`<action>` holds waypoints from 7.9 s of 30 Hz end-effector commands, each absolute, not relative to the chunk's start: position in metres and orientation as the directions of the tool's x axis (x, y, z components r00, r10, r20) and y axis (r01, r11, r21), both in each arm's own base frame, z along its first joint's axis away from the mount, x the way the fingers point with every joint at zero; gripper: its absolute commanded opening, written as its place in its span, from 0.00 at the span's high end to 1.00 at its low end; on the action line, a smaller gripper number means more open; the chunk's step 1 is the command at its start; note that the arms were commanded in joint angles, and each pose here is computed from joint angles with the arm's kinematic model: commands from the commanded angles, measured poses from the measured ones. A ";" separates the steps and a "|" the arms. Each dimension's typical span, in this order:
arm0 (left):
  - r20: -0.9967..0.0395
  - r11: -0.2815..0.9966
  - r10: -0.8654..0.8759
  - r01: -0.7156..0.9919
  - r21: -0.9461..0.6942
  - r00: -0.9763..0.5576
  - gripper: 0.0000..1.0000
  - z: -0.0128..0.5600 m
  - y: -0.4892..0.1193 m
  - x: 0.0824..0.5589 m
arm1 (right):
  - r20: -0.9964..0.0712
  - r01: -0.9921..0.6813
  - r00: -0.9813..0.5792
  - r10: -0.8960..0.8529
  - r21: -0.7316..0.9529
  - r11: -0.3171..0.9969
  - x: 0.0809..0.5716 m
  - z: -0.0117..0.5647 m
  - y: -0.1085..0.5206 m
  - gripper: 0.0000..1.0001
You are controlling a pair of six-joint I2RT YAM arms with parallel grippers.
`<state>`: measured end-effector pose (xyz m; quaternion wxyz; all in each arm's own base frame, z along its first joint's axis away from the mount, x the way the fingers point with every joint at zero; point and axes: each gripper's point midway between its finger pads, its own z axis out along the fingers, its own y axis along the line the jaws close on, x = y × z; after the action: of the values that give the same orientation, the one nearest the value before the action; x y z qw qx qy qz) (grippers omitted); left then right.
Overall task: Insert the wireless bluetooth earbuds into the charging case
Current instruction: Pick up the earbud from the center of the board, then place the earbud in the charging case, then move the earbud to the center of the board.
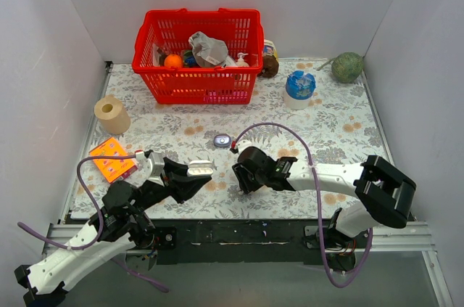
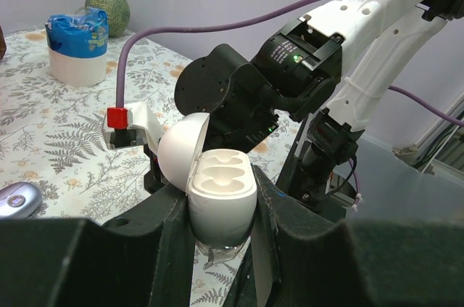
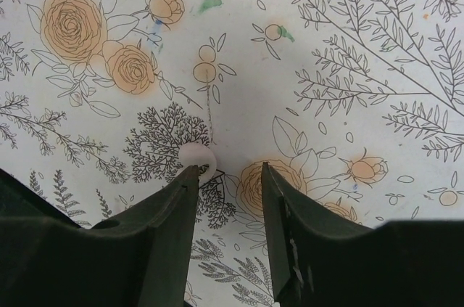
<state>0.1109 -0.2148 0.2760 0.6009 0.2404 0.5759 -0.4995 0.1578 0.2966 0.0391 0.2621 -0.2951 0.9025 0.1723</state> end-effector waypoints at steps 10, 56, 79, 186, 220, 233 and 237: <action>-0.928 0.382 -0.343 0.880 -0.281 -0.147 1.00 0.290 -0.213 0.110 | -0.563 -0.620 -0.697 -0.444 0.164 0.767 0.146 0.028 0.299 0.51; -0.982 -0.039 -0.136 0.992 -0.124 -0.128 1.00 0.285 -0.285 0.074 | -0.811 -0.980 -0.149 -0.566 0.044 0.195 0.063 0.298 0.223 0.99; -0.987 -0.178 -0.063 0.975 -0.135 -0.148 1.00 0.289 -0.309 0.070 | -0.864 -1.000 0.005 -0.504 -0.012 0.010 0.048 0.337 0.288 0.99; -0.934 0.264 -0.357 0.962 -0.067 0.033 1.00 0.343 -0.189 0.062 | -0.682 -0.781 -0.558 -0.472 0.240 0.577 0.255 0.082 0.456 0.44; -0.940 0.246 -0.340 0.966 -0.082 0.007 1.00 0.331 -0.196 0.064 | -0.575 -0.883 -0.334 -0.747 -0.087 0.462 0.232 0.041 0.400 0.76; -0.936 0.213 -0.353 0.972 -0.095 -0.014 1.00 0.329 -0.202 0.062 | -0.651 -0.850 -0.358 -0.670 -0.071 0.523 0.228 0.075 0.386 0.45; -0.935 0.212 -0.354 0.973 -0.091 -0.011 1.00 0.331 -0.202 0.061 | -0.689 -0.796 -0.430 -0.583 -0.016 0.605 0.231 0.089 0.391 0.43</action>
<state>0.0630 -0.1997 0.3263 0.6216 0.3270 0.4771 -0.5282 0.2213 0.3812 0.0572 0.2932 -0.4765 0.8183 0.1321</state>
